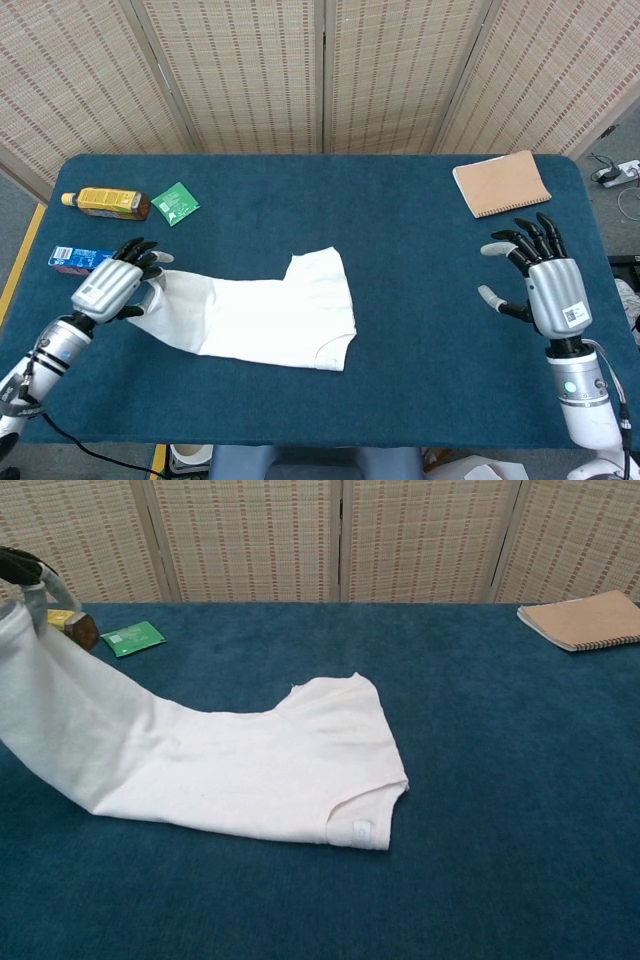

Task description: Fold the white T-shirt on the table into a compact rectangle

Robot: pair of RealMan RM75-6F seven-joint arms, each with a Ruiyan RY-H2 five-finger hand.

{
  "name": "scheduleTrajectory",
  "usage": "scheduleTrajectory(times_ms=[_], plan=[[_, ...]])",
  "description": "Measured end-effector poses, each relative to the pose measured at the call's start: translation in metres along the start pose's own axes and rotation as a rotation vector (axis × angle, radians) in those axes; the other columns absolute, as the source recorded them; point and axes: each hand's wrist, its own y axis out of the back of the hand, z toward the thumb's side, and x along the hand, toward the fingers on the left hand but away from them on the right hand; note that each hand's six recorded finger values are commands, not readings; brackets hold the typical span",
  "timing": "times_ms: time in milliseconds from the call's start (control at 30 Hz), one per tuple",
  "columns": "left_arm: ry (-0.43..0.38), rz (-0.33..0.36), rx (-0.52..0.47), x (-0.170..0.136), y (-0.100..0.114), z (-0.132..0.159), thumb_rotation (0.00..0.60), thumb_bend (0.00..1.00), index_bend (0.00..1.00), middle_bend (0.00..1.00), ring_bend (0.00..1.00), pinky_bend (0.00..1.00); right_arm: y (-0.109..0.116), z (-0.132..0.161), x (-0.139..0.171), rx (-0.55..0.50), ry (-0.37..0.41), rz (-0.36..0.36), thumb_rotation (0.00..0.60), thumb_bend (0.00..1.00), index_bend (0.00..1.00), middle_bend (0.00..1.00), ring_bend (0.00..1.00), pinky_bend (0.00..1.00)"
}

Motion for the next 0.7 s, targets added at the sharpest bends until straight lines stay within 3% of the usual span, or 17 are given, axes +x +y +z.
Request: scheduleTrajectory(times_ms=[267, 700], plan=[[-0.08, -0.032, 0.043, 0.036, -0.002, 0.054, 0.6, 0.57, 0.66, 0.23, 0.08, 0.0, 0.007, -0.008, 0.004, 0.003, -0.015, -0.017, 0.6, 0.15, 0.39, 0.3, 0.13, 0.0], [-0.163, -0.062, 0.168, 0.069, -0.019, 0.133, 0.6, 0.57, 0.65, 0.23, 0.08, 0.0, 0.012, -0.018, 0.008, -0.004, -0.037, -0.03, 0.6, 0.15, 0.39, 0.3, 0.13, 0.0]])
